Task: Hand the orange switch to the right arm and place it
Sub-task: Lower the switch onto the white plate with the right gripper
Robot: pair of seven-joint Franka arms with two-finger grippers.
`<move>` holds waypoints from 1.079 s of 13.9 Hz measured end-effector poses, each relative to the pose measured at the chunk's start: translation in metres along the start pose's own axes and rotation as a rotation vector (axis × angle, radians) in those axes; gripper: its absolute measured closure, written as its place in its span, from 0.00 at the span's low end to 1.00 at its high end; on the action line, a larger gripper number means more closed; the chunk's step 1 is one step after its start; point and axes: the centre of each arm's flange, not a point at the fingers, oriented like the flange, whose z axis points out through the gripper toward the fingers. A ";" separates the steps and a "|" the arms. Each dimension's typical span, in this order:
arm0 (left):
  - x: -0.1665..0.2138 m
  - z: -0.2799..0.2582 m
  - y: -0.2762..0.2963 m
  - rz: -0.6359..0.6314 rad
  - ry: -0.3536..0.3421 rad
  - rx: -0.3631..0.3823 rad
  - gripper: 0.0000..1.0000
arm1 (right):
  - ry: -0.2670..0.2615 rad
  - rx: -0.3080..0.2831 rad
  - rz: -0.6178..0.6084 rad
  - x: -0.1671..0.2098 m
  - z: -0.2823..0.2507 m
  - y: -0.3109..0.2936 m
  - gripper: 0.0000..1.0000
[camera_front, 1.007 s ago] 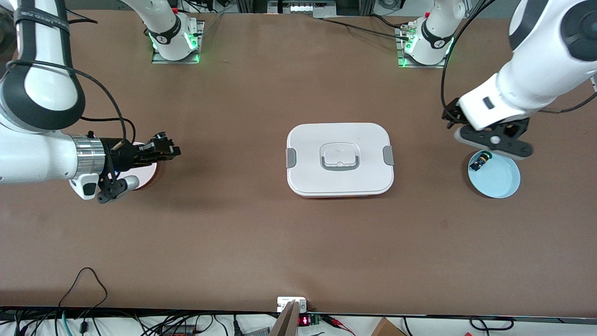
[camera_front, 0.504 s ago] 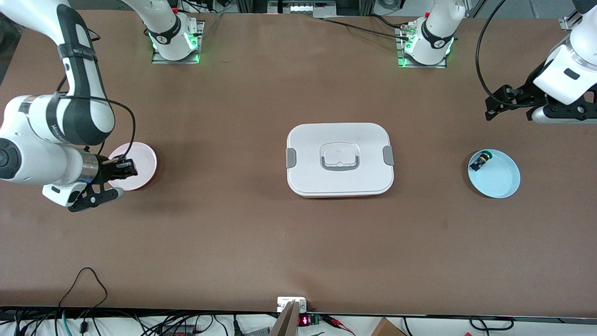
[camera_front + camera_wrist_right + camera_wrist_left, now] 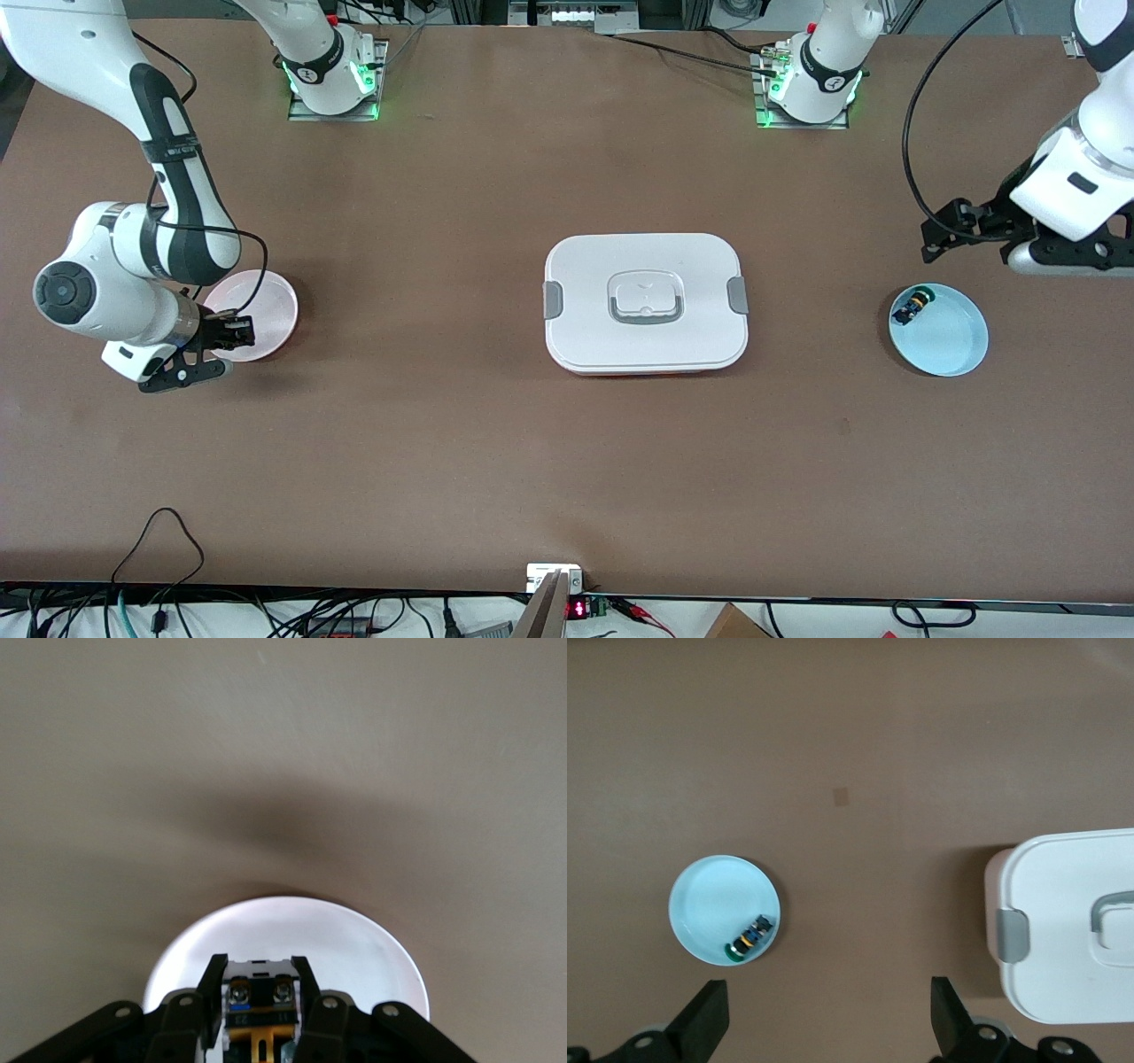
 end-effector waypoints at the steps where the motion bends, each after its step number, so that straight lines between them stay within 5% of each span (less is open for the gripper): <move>1: 0.004 0.002 -0.001 0.009 -0.001 0.012 0.00 | -0.006 0.003 0.005 -0.008 0.015 0.002 0.66; 8: 0.008 0.002 -0.008 0.004 0.003 0.018 0.00 | 0.027 -0.005 0.013 -0.033 0.053 -0.002 0.66; 15: 0.007 -0.002 -0.009 0.002 -0.001 0.019 0.00 | 0.042 -0.006 0.004 -0.012 -0.021 0.002 0.01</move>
